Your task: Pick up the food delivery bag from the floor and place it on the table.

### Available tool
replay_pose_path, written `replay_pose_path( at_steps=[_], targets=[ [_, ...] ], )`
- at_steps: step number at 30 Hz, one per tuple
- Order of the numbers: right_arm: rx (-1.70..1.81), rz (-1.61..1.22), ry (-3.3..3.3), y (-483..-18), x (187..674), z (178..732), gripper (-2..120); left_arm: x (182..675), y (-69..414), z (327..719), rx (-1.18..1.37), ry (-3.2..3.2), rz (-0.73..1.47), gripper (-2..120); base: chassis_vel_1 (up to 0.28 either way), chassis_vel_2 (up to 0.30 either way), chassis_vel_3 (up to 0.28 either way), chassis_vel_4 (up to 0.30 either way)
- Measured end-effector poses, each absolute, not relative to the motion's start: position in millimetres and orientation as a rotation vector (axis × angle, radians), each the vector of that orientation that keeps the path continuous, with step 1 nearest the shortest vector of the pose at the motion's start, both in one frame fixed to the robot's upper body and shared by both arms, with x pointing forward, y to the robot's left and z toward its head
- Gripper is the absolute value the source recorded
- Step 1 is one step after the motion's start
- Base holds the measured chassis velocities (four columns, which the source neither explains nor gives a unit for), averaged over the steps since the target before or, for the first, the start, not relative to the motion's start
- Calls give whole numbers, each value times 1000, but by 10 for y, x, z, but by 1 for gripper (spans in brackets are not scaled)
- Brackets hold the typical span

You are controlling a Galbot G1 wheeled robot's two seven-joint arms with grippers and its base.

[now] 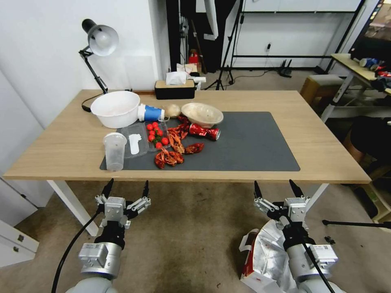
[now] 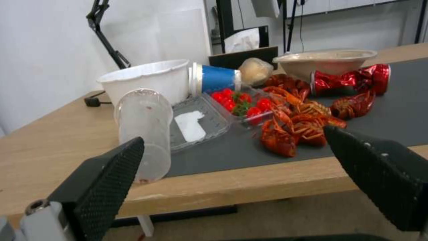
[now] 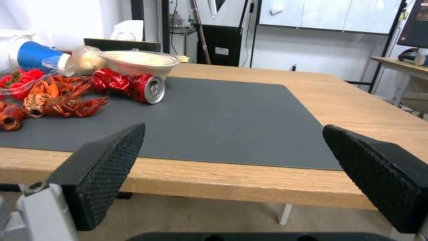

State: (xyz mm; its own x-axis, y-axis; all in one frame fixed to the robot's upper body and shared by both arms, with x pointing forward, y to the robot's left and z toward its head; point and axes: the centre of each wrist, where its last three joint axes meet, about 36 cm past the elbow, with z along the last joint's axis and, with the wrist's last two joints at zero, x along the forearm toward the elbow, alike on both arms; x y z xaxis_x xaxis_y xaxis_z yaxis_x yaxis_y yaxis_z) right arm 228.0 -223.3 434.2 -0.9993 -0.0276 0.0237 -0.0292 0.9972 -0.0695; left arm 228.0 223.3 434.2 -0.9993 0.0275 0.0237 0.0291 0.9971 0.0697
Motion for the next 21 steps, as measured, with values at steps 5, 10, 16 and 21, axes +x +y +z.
replay_pose_path(
  at_steps=[5, 10, 16, 21],
  targets=[
    [44, 109, -3117, -2233, 2280, 4342, 100, 2280, 2233, 4342, -44, -3117, -109, 100, 0, 0, 0, 0],
    [44, 109, -3117, -2233, 2280, 4342, 100, 2280, 2233, 4342, -44, -3117, -109, 100, 0, 0, 0, 0],
    [-51, 141, -3241, -2361, 2445, 4533, 100, 2483, 2366, 4289, -32, -3166, -127, 100, 0, 0, 0, 0],
    [-49, 129, -3246, -2360, 2455, 4557, 100, 2879, 2662, 4260, 30, -3259, -150, 99, 0, 0, 0, 0]
  ],
)
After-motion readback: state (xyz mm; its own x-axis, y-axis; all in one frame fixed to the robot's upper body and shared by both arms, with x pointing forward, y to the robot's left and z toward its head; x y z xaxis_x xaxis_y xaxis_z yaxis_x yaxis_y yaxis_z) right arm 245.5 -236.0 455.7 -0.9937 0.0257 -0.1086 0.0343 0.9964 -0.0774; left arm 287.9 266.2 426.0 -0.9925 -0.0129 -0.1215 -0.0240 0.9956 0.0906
